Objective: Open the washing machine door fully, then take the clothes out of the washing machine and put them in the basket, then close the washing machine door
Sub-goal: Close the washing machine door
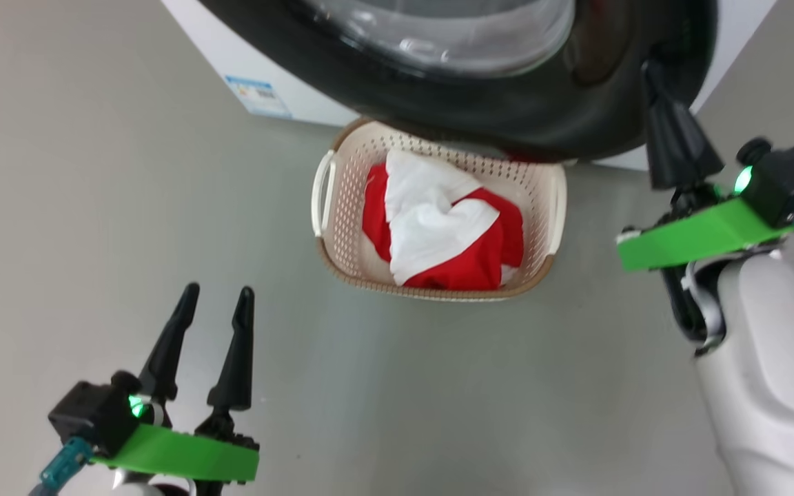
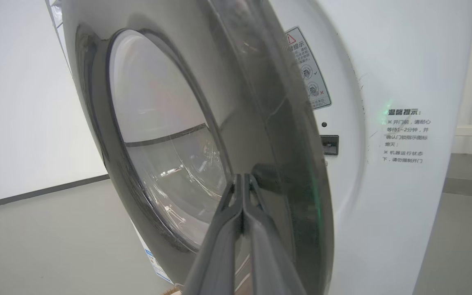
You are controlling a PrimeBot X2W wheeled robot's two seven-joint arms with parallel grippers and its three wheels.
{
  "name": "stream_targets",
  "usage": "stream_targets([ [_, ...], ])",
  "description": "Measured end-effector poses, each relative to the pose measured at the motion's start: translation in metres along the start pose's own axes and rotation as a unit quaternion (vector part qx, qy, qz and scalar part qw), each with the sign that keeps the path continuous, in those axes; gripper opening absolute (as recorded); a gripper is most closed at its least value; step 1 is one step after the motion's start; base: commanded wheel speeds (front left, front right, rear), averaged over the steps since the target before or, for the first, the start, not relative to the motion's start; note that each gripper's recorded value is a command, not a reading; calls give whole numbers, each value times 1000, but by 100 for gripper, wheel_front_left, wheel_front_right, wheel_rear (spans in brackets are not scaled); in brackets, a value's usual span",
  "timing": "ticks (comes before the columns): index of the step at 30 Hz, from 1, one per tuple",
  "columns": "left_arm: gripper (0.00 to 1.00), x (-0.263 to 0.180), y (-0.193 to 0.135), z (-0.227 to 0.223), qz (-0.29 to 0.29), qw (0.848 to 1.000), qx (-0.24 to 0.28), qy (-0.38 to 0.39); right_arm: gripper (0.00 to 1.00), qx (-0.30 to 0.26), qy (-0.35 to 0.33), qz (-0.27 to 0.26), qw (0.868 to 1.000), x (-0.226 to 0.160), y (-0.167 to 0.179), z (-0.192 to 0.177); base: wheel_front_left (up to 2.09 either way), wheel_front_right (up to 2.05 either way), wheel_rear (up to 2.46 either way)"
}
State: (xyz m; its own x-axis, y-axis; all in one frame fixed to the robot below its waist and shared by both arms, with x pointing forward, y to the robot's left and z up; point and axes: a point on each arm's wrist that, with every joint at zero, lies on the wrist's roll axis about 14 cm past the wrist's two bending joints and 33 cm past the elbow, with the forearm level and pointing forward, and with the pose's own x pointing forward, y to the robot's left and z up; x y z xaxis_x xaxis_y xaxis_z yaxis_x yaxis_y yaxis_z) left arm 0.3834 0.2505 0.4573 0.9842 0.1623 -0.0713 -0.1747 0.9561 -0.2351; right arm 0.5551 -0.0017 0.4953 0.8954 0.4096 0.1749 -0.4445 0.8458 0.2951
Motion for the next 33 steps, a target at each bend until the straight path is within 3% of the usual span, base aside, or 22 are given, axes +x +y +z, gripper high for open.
stream_targets([
  [21,100,34,0,-19,6,1000,-2,18,0,20,-53,-36,998,71,-39,-13,0,0,0],
  [33,100,39,0,-18,6,1000,-1,15,0,26,-57,-33,997,77,-38,-14,0,0,0],
])
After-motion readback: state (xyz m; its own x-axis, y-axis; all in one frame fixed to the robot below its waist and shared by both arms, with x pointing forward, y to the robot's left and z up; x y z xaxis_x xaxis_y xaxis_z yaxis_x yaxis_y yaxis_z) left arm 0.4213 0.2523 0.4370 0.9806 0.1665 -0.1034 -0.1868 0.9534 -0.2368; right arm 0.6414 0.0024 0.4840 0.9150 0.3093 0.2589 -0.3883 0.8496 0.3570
